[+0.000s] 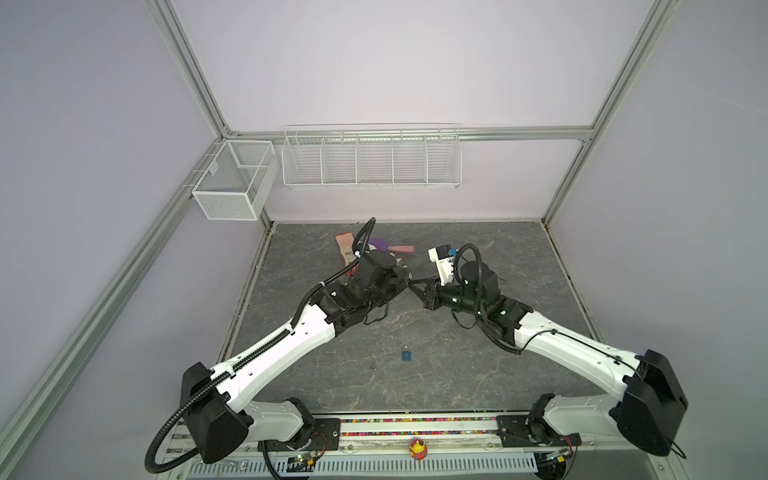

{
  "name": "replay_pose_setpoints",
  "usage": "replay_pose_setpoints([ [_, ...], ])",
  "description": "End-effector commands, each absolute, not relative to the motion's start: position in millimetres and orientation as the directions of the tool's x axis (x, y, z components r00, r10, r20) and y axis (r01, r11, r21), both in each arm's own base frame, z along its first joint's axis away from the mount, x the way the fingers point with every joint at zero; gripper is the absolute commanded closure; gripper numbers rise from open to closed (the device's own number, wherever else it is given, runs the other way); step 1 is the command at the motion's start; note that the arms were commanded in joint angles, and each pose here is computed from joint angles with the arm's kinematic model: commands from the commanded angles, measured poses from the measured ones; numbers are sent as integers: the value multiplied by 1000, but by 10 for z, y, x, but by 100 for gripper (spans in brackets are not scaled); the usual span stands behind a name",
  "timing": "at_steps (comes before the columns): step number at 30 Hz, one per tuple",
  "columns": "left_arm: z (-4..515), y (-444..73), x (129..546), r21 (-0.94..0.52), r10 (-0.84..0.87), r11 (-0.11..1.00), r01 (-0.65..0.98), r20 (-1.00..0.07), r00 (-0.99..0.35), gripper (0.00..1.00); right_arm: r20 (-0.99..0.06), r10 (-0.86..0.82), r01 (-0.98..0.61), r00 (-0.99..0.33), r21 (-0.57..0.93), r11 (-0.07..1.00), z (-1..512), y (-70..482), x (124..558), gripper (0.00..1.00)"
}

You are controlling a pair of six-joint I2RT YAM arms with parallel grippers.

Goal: Unlock with the key

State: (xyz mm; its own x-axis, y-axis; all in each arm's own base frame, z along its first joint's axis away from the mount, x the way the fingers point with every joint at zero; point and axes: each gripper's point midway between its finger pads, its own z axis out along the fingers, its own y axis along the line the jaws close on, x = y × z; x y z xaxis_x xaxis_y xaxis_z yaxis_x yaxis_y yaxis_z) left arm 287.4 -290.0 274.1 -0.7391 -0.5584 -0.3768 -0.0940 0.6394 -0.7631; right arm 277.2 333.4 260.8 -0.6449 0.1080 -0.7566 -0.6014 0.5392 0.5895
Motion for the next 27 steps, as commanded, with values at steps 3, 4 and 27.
replay_pose_setpoints([
  [3,2744,-3190,2521,-772,-427,635,-31,-317,-847,100,-845,146,-655,-514,497,569,2973,3334,2881,94],
  [4,2707,-3202,2501,-765,-413,643,-32,-312,-856,100,-854,148,-655,-499,483,581,2997,3311,2896,94],
  [27,2642,-3281,2436,-742,-364,670,-5,-323,-874,100,-900,71,-695,-430,380,610,2972,3287,2873,91],
])
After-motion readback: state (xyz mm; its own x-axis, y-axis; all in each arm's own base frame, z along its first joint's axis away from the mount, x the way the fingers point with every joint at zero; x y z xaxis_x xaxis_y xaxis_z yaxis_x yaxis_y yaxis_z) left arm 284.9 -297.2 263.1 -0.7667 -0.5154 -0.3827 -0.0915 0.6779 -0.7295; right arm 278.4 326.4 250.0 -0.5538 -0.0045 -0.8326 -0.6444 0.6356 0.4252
